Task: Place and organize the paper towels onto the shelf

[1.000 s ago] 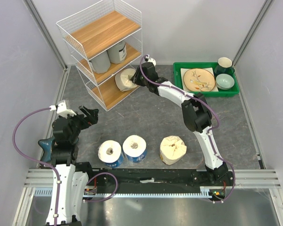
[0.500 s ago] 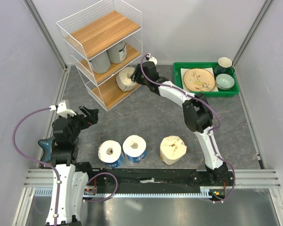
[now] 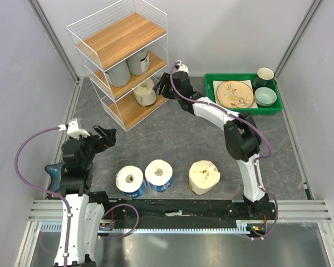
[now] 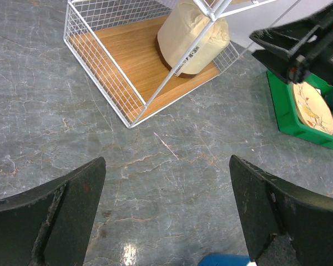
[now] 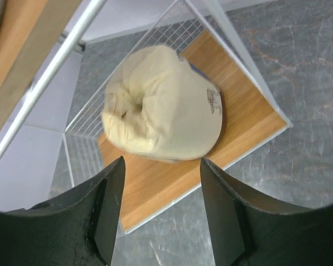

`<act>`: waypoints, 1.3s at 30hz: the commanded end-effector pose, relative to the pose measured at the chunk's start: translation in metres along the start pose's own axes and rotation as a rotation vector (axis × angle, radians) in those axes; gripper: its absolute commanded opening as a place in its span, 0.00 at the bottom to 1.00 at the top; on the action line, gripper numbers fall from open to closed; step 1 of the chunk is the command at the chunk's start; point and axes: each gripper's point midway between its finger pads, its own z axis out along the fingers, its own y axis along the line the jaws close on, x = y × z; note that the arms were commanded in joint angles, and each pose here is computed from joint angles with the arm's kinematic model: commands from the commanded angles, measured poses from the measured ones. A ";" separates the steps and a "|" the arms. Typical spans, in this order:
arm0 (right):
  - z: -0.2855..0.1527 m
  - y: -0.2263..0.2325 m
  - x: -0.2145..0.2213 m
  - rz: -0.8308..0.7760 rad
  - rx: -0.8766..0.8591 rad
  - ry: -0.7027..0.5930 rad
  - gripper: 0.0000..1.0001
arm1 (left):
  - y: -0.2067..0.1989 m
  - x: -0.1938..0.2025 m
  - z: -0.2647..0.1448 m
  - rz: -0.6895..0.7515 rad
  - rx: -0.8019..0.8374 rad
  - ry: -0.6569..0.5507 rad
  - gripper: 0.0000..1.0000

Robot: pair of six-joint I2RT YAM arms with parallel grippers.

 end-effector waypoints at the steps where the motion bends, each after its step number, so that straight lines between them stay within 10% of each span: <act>1: -0.066 0.043 -0.042 -0.032 -0.118 -0.075 0.65 | 0.001 -0.004 0.000 0.043 -0.001 -0.015 1.00; 18: -0.376 -0.078 0.070 -0.169 0.320 0.365 0.81 | 0.002 -0.006 0.001 0.037 -0.011 -0.021 1.00; 39: -0.393 -0.127 0.142 -0.070 0.360 0.455 0.80 | -0.001 -0.001 0.002 0.027 0.006 0.004 1.00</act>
